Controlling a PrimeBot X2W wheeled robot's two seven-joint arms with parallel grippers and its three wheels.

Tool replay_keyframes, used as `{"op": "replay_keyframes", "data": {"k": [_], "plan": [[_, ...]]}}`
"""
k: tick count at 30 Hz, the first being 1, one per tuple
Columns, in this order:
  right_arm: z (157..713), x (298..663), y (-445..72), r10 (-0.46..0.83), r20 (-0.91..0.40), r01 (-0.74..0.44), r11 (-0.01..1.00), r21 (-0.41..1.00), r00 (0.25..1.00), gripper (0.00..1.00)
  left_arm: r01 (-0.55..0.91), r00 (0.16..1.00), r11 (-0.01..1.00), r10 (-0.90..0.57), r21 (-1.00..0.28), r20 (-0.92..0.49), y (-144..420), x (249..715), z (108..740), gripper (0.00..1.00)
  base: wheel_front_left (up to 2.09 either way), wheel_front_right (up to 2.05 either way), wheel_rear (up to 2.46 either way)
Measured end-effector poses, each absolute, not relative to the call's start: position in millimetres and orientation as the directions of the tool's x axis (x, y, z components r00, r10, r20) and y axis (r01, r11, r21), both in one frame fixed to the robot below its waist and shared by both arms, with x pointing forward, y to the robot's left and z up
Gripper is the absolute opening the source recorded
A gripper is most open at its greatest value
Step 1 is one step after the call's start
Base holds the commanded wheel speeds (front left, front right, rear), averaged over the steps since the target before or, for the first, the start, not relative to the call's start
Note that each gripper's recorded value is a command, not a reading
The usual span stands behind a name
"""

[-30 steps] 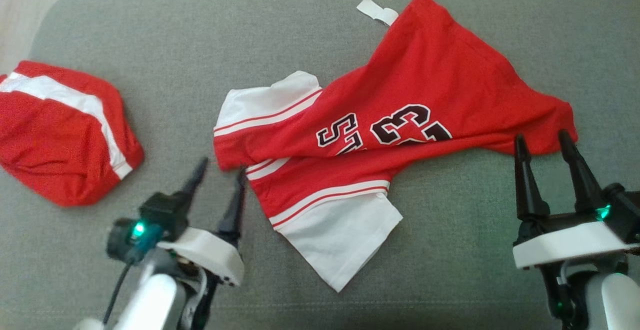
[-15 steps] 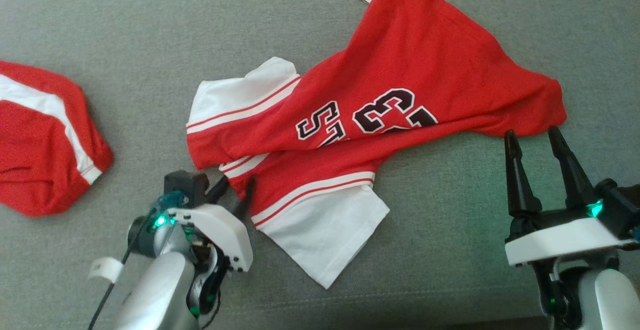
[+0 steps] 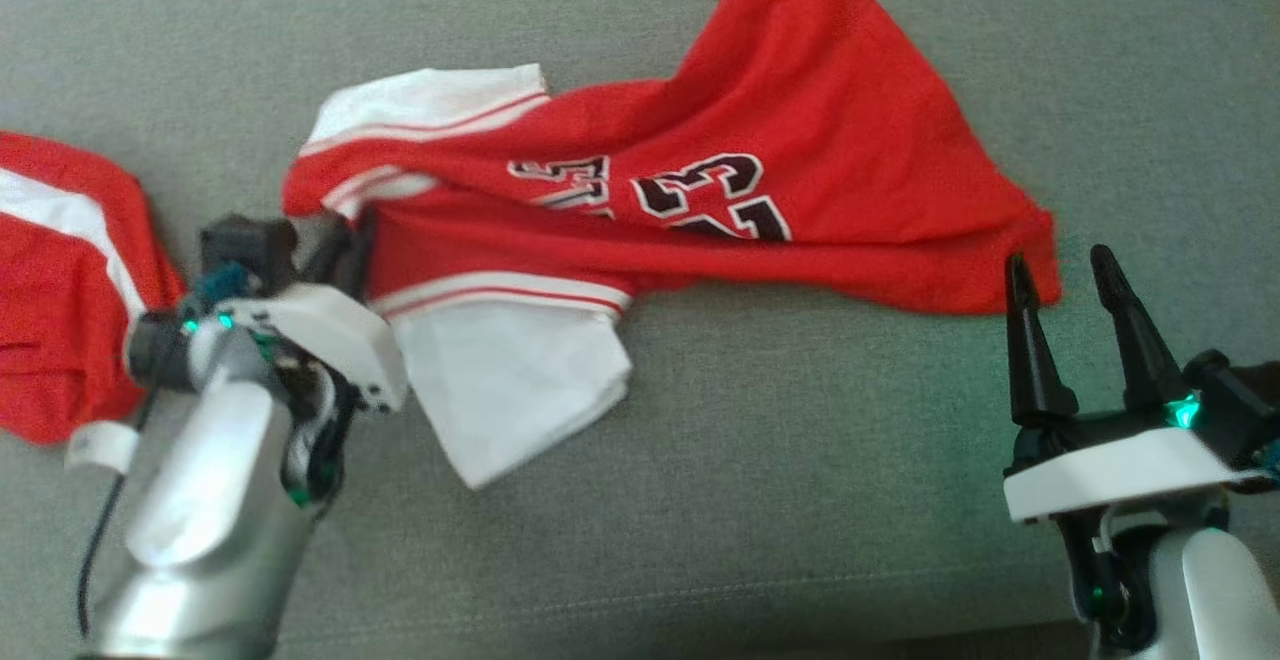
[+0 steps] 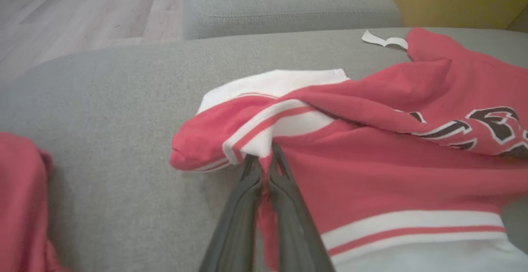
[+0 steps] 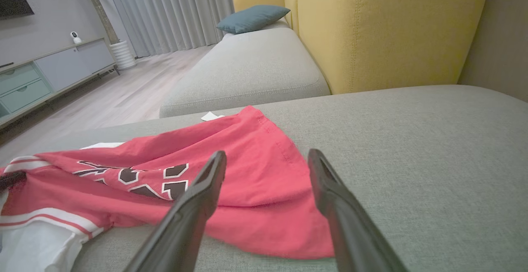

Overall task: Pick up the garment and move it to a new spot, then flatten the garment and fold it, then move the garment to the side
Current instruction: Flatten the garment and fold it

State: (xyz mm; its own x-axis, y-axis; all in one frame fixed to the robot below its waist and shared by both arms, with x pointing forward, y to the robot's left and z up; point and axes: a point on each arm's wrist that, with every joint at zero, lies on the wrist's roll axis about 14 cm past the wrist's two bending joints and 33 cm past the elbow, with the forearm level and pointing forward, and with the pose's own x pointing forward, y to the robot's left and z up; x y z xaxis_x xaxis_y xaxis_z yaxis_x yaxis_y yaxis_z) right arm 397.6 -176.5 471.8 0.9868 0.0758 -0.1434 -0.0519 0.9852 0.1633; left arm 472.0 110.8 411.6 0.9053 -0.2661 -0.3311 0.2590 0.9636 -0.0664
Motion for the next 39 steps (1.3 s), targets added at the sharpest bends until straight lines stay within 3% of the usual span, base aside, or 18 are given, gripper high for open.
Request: {"op": "replay_keyframes", "data": {"k": [4, 5, 6, 7, 15, 26, 31, 39], "plan": [[474.7, 400.5, -177.9, 0.072, -0.133, -0.050, 0.986, 0.161, 0.989, 1.00, 0.254, 0.916, 0.966, -0.255, -0.047, -0.310, 116.6, 489.9, 417.4, 0.00, 0.00, 0.00, 0.00], [475.4, 400.6, -178.0, 0.071, -0.129, -0.050, 0.986, 0.161, 0.989, 1.00, 0.250, 0.918, 0.967, -0.252, -0.047, -0.307, 117.6, 492.4, 417.5, 0.11, 0.00, 0.00, 0.00], [475.5, 400.2, -178.5, 0.069, -0.129, -0.048, 0.986, 0.159, 0.989, 1.00, 0.244, 0.917, 0.968, -0.249, -0.056, -0.313, 118.7, 493.8, 415.5, 0.83, 0.00, 0.00, 0.00], [475.5, 399.7, -179.3, 0.067, -0.129, -0.046, 0.987, 0.156, 0.989, 1.00, 0.234, 0.919, 0.970, -0.243, -0.070, -0.312, 119.5, 494.4, 414.4, 1.00, 0.00, 0.00, 0.00], [484.6, 398.9, -176.1, 0.076, -0.103, -0.061, 0.987, 0.148, 0.992, 1.00, 0.163, 0.967, 0.981, -0.180, -0.102, -0.180, 124.7, 488.9, 435.2, 1.00, 0.00, 0.00, 0.00], [511.9, 392.1, -163.1, 0.122, -0.047, -0.115, 0.985, 0.126, 0.991, 1.00, 0.112, 0.994, 0.990, -0.110, -0.080, 0.027, 136.4, 433.5, 494.3, 1.00, 0.00, 0.00, 0.00], [510.2, 380.2, -161.6, 0.127, -0.067, -0.119, 0.986, 0.120, 0.990, 1.00, 0.109, 0.994, 0.991, -0.106, -0.084, 0.032, 135.8, 401.6, 496.1, 1.00, 0.00, 0.00, 0.00], [510.2, 372.7, -165.6, 0.116, -0.078, -0.106, 0.987, 0.119, 0.990, 1.00, 0.115, 0.993, 0.990, -0.112, -0.079, 0.034, 134.9, 388.9, 500.3, 1.00, 0.00, 0.00, 0.00]]}}
